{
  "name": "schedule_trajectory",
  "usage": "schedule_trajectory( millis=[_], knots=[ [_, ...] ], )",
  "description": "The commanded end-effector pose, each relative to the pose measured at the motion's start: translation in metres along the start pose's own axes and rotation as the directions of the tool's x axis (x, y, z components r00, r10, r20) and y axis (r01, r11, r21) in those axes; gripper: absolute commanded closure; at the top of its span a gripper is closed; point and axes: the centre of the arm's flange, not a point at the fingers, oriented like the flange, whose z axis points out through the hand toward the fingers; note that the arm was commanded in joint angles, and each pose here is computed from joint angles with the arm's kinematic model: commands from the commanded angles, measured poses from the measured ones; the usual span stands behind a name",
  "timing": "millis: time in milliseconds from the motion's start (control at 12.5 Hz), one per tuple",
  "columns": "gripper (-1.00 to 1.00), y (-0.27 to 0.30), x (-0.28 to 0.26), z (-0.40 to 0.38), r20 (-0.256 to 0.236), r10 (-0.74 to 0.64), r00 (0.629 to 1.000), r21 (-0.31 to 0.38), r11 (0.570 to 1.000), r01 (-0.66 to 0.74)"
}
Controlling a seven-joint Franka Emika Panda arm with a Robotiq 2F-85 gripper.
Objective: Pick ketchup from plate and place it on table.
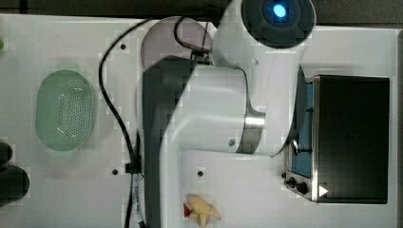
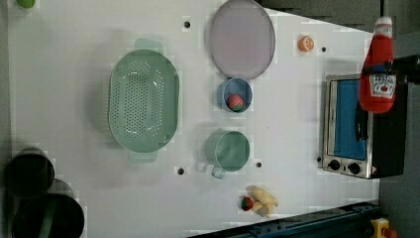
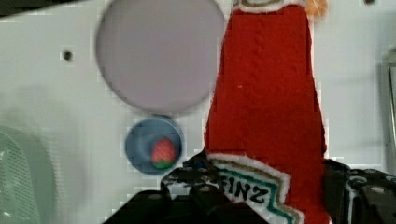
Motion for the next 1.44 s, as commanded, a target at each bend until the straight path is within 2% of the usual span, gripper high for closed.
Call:
schedule_trajectory(
  millis=[80, 240, 800, 1200, 1440],
  knots=[
    [-0.19, 0.033, -0.019, 0.071, 0.154, 0.102, 0.983, -0.027, 0.995, -0.099],
    [-0.19, 0.040, -0.035, 0.095, 0.169, 0.114, 0.979, -0.033, 0.993, -0.110],
    [-0.19, 0.052, -0.063, 0.216, 0.151, 0.131, 0.980, -0.041, 0.991, -0.126],
    [-0.19, 0.056, -0.068, 0.280, 0.190, 0.137, 0.972, -0.055, 0.990, -0.129],
    [-0.25, 0.055, -0.064, 0.288, 0.158, 0.135, 0.978, -0.050, 0.990, -0.128]
  ],
)
